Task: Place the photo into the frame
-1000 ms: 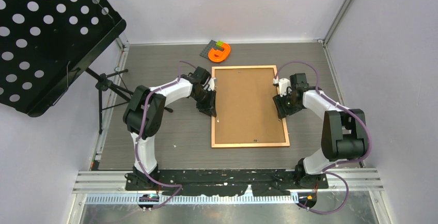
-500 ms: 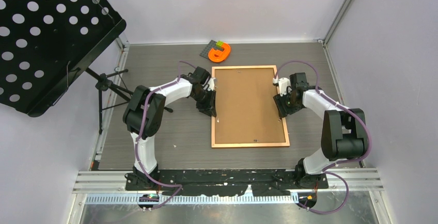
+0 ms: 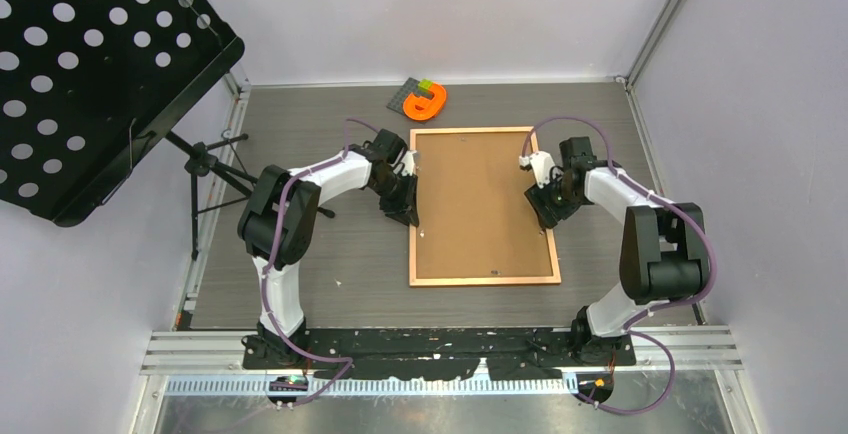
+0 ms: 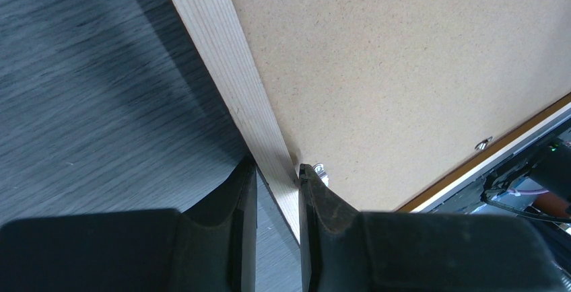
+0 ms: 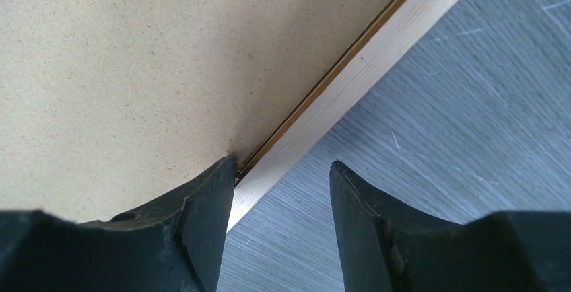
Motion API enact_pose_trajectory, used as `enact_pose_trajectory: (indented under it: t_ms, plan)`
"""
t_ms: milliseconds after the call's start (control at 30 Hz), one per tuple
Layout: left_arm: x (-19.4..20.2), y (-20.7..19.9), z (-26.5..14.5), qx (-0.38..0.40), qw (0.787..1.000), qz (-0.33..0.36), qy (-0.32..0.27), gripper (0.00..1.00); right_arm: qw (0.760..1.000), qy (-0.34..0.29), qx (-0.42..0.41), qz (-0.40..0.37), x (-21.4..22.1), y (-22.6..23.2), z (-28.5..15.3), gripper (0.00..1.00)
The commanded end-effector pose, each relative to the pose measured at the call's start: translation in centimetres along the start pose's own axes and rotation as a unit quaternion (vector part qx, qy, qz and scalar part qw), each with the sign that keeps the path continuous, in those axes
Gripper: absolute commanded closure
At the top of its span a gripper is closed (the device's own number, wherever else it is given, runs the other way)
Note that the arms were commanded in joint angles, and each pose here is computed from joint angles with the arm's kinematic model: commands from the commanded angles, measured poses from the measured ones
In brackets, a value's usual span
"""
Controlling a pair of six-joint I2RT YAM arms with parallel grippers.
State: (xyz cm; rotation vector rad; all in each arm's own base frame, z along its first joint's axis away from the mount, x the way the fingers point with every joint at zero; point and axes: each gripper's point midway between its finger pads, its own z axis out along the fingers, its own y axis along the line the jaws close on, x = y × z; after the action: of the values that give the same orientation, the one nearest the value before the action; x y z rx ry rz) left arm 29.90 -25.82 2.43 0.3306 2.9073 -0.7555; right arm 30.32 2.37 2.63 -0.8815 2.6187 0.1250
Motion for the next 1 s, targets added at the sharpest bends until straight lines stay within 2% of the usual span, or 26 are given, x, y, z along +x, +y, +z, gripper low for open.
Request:
enact_pose_trajectory:
  t_ms: [0, 500, 967]
  plan:
    - [1.2, 2.9, 2.1, -0.039, 0.999, 0.010, 0.017, 1.00, 0.996, 0.058, -0.045, -0.048, 2.6, 1.1, 0.3, 0.40]
    - [0.8, 3.2, 1.9, -0.039, 0.999, 0.005, 0.013, 1.00, 0.979, 0.081, -0.129, -0.139, 4.1, 2.7, 1.3, 0.39]
    - [0.4, 3.3, 1.6, -0.043, 0.999, 0.011, 0.010, 1.00, 0.963, 0.098, -0.162, -0.190, 5.4, 3.0, 2.1, 0.38]
